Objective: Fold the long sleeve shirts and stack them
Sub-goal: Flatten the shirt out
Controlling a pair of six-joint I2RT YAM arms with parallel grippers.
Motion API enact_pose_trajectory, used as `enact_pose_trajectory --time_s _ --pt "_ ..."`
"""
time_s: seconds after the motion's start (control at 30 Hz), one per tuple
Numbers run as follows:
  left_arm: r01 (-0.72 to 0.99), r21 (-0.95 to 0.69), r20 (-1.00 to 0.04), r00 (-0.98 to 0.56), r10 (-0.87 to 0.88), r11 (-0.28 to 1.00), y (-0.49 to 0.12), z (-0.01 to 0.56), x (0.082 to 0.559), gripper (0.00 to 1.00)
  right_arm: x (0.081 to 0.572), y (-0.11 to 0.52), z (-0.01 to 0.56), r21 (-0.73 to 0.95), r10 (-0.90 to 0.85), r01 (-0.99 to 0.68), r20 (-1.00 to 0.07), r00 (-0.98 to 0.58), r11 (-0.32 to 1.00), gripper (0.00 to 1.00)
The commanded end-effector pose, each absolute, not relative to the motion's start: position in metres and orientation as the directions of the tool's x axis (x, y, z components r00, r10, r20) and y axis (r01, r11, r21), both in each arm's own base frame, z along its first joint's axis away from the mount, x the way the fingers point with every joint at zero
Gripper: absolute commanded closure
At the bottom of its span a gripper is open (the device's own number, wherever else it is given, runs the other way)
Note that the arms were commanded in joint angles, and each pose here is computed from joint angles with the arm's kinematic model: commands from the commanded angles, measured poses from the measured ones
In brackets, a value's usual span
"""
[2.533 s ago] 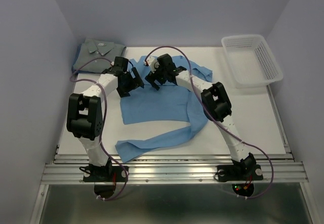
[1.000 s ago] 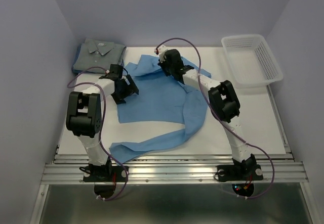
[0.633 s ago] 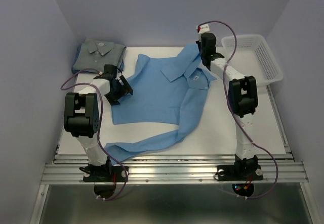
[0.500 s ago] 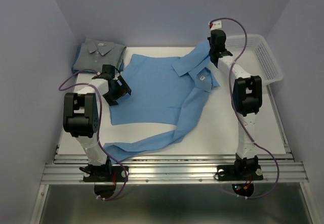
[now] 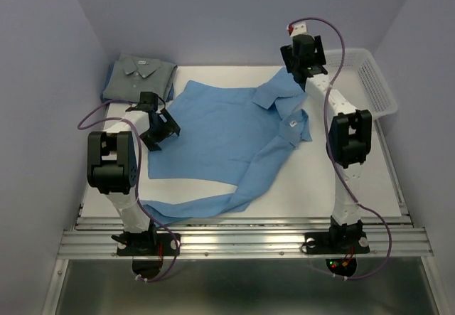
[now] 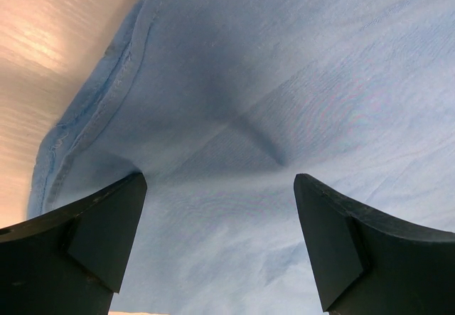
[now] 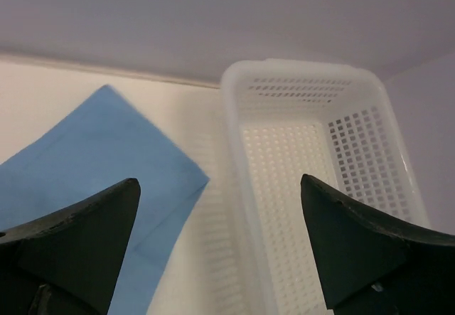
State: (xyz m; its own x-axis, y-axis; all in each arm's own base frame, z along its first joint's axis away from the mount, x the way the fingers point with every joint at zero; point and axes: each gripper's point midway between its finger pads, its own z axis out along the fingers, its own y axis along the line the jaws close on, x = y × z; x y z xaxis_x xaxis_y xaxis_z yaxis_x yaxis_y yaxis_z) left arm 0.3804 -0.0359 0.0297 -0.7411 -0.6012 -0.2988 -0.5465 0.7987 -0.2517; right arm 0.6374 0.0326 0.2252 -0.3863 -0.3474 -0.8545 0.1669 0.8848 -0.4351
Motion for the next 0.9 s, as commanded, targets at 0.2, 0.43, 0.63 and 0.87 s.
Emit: enact_pose_trajectory --time_s 0.2,0.43,0.63,0.87 --pt "-0.461 -0.311 -0.383 -0.74 -0.554 0.831 -0.053 0.09 0.414 0.01 0.479 0.294 0.226 0.028 -0.26 -0.508 -0.834 -0.487 0.861 0.0" --pt "-0.388 -0.347 -0.344 -0.794 -0.501 0.854 -0.088 0.07 0.428 0.01 0.413 0.336 0.132 0.182 -0.257 -0.459 -0.627 -0.736 0.869 0.0" --pt "-0.387 -0.34 -0.32 -0.81 -0.492 0.857 -0.09 0.046 0.428 0.01 0.397 0.301 0.084 0.086 -0.248 -0.334 -0.504 -0.827 0.938 0.0" --pt "-0.418 -0.308 -0.288 -0.815 -0.503 0.855 -0.082 0.024 0.424 0.01 0.348 0.219 0.043 -0.067 -0.182 -0.169 -0.321 -0.929 0.983 0.0"
